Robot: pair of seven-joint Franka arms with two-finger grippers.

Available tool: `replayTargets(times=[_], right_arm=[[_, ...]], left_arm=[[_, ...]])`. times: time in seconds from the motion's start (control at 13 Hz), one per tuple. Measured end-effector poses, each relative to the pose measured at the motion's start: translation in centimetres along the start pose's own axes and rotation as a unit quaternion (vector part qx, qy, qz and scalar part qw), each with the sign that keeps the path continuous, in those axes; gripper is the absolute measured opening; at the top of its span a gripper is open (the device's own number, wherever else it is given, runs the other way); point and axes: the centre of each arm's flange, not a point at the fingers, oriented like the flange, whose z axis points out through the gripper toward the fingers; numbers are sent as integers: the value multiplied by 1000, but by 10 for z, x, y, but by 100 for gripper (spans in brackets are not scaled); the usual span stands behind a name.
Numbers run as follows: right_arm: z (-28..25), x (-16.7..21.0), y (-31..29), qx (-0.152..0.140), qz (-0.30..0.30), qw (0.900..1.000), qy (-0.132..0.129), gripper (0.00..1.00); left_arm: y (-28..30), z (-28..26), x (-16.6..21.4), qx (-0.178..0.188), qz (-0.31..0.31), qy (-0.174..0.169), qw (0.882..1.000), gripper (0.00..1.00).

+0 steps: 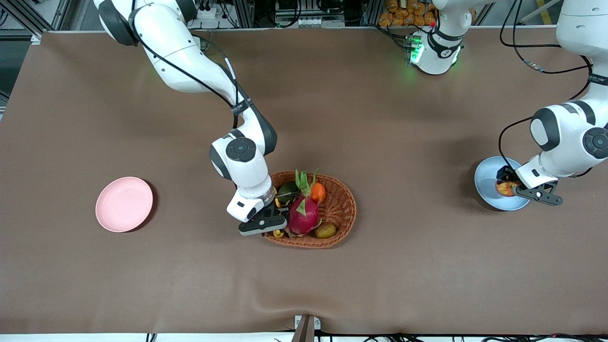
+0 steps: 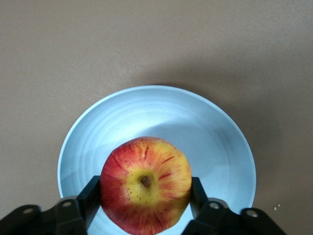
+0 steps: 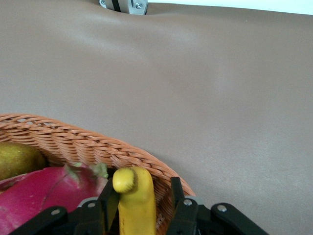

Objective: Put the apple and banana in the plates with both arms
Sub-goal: 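Lower the apple onto the blue plate while the right gripper grasps the banana, then open and raise the left gripper while the right gripper lifts the banana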

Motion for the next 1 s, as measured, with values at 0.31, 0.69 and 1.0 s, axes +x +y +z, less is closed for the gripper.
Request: replayTargets(times=[0.31, 0.69, 1.0], right_arm=[[5, -3, -4, 4, 36, 999, 4, 49], [14, -9, -8, 12, 47, 999, 12, 44], [13, -8, -9, 13, 47, 999, 13, 33]], left_arm=[[0, 0, 0, 1, 0, 1, 1000, 100], [2, -20, 12, 8, 7, 17, 1000, 100], [13, -89, 52, 6, 30, 25, 999, 100]])
